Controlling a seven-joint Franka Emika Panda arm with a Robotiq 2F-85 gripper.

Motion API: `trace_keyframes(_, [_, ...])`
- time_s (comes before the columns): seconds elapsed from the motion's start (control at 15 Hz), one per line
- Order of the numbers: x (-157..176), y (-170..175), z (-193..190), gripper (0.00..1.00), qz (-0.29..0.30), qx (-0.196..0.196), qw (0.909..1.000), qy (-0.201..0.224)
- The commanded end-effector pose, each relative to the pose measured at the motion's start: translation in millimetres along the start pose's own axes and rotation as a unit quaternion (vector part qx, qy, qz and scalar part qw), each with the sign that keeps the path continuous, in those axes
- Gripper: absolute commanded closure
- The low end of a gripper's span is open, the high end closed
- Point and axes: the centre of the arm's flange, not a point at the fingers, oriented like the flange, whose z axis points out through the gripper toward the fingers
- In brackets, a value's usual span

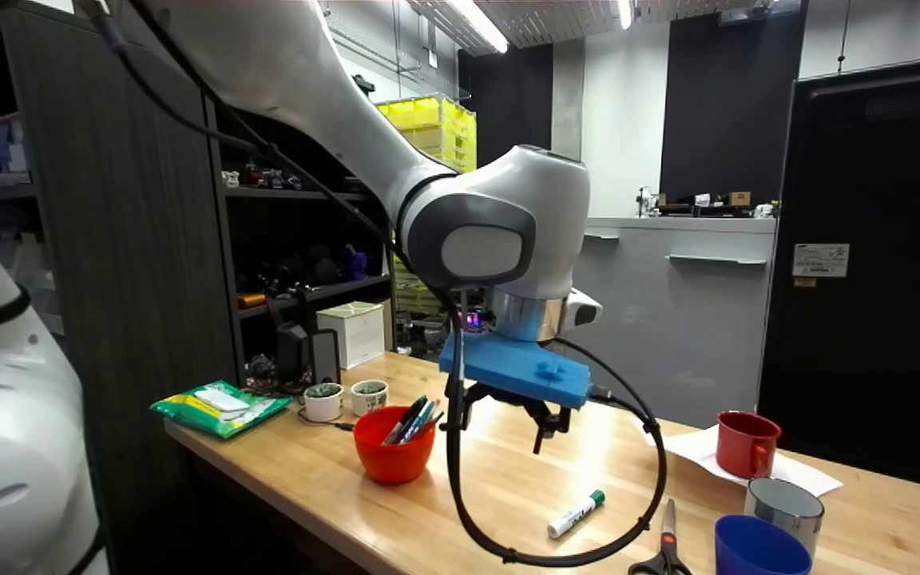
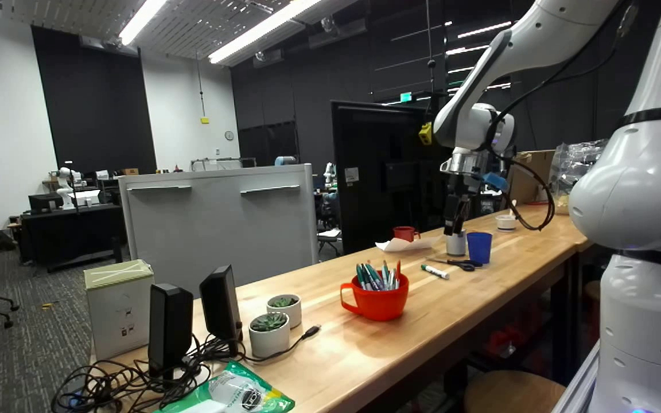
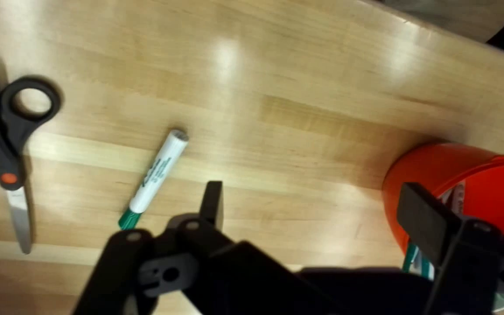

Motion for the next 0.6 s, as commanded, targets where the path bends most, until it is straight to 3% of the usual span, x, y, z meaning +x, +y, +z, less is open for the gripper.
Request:
trace_keyframes(0.0, [-21.7,-36.4,3.9,0.0,-0.029,0.034,0.9989,0.011])
trace_keyframes(0.07, [-24.2,-41.1,6.3,0.0,-0.034,0.034,0.9988,0.01])
trace_keyframes(0.13, [-11.1,-20.8,10.9,0.0,-0.018,0.023,0.9995,-0.005])
trace_keyframes(0.53, [-13.2,-20.3,12.8,0.0,-0.016,0.025,0.9995,-0.006])
